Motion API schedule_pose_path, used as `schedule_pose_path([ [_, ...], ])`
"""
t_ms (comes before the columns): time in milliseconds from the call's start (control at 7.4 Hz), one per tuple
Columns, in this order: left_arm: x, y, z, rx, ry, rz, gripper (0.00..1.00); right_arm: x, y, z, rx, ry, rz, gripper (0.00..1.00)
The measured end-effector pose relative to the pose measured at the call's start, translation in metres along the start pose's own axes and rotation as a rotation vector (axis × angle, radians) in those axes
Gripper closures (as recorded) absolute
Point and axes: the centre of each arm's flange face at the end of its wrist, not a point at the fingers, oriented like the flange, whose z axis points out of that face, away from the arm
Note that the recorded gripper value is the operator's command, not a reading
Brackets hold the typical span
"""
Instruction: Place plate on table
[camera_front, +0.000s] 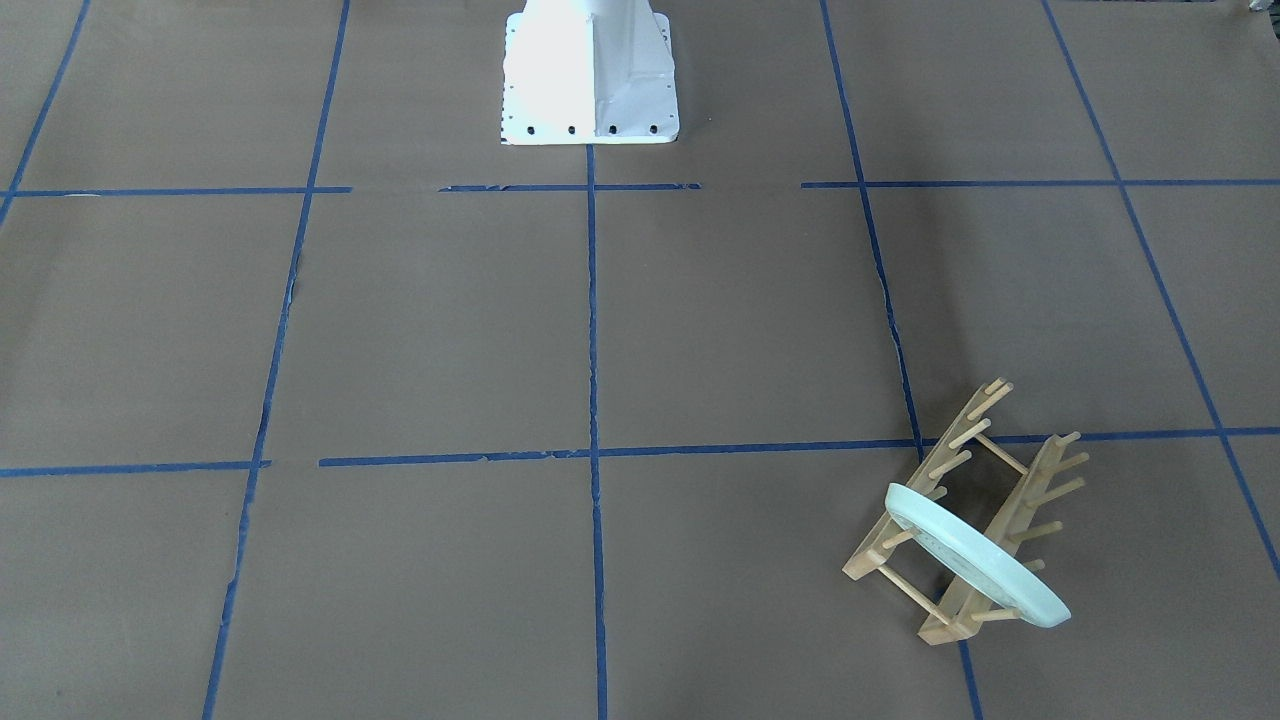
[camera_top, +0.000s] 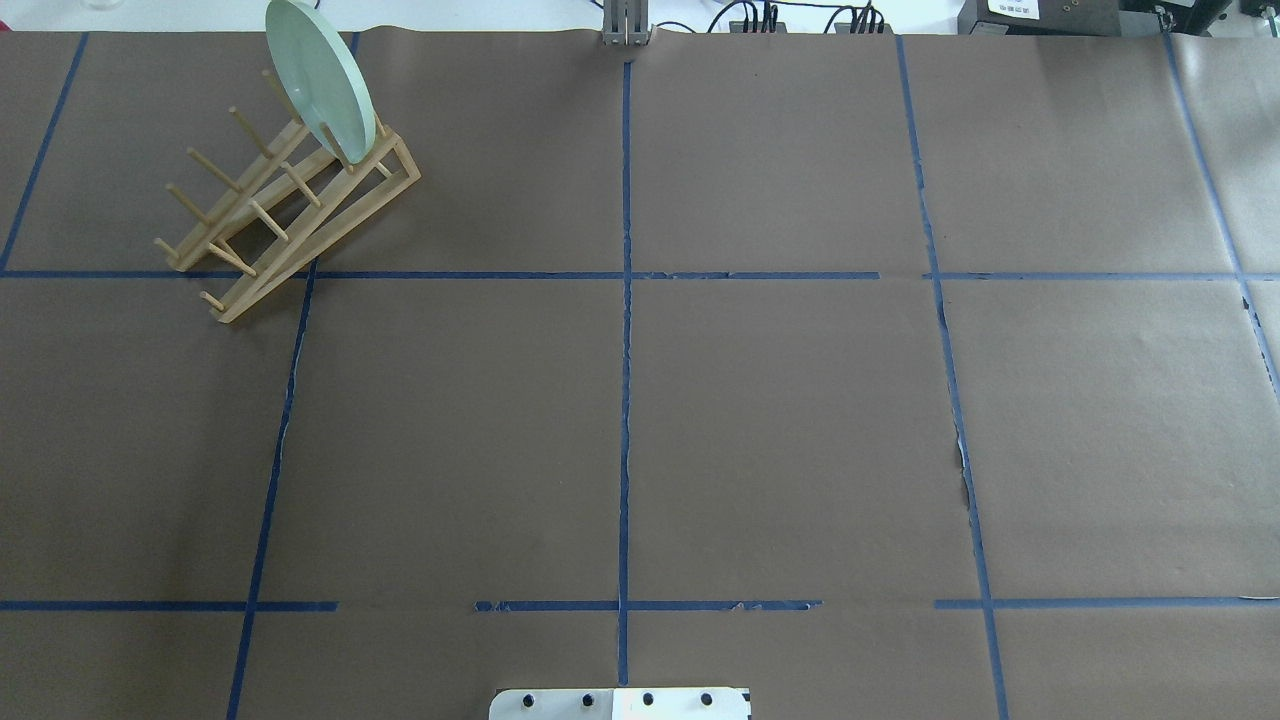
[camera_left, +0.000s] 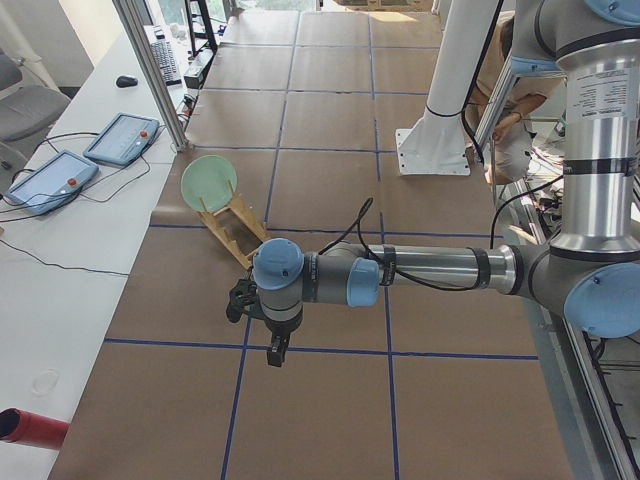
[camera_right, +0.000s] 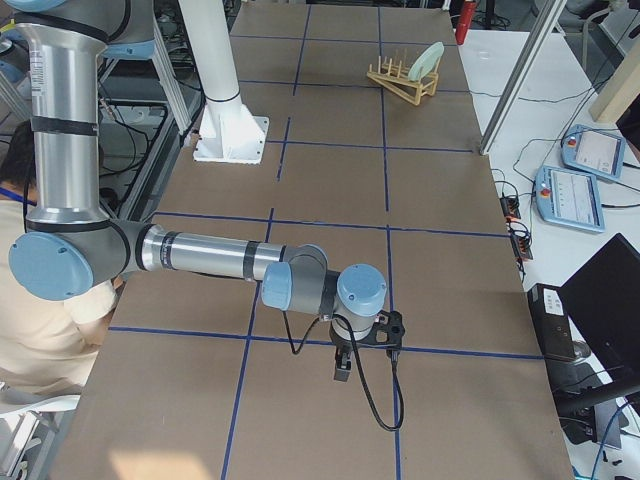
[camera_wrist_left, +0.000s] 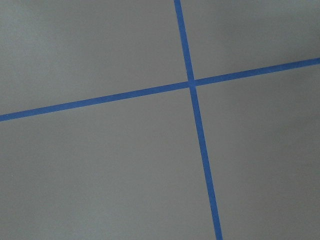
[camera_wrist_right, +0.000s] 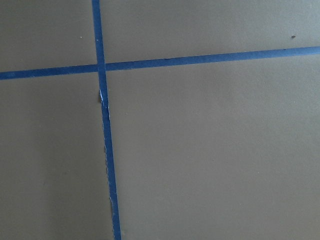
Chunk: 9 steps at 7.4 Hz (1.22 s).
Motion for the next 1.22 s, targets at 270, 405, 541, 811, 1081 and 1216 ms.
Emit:
schedule_pose_path([
  [270, 0.002, -0.001, -0.003, 0.006, -0.005, 0.008, 0.0, 0.0, 0.0, 0.0, 0.0, 0.0, 0.0, 0.0],
  [405, 0.004, -0.003, -0.006, 0.011, -0.009, 0.013, 0.0, 0.0, 0.0, 0.0, 0.0, 0.0, 0.0, 0.0],
  [541, 0.007, -0.01, -0.01, 0.021, -0.012, 0.021, 0.0, 0.0, 0.0, 0.0, -0.001, 0.0, 0.001, 0.0],
  [811, 0.025, -0.049, -0.035, 0.077, -0.019, 0.068, 0.0, 0.0, 0.0, 0.0, -0.001, 0.0, 0.001, 0.0],
  [1081, 0.054, -0.114, -0.072, 0.162, -0.029, 0.145, 0.0, 0.0, 0.0, 0.0, 0.0, 0.0, 0.0, 0.0],
  [1216, 0.069, -0.136, -0.084, 0.194, 0.02, 0.123, 0.0, 0.0, 0.0, 0.0, 0.0, 0.0, 0.0, 0.0],
])
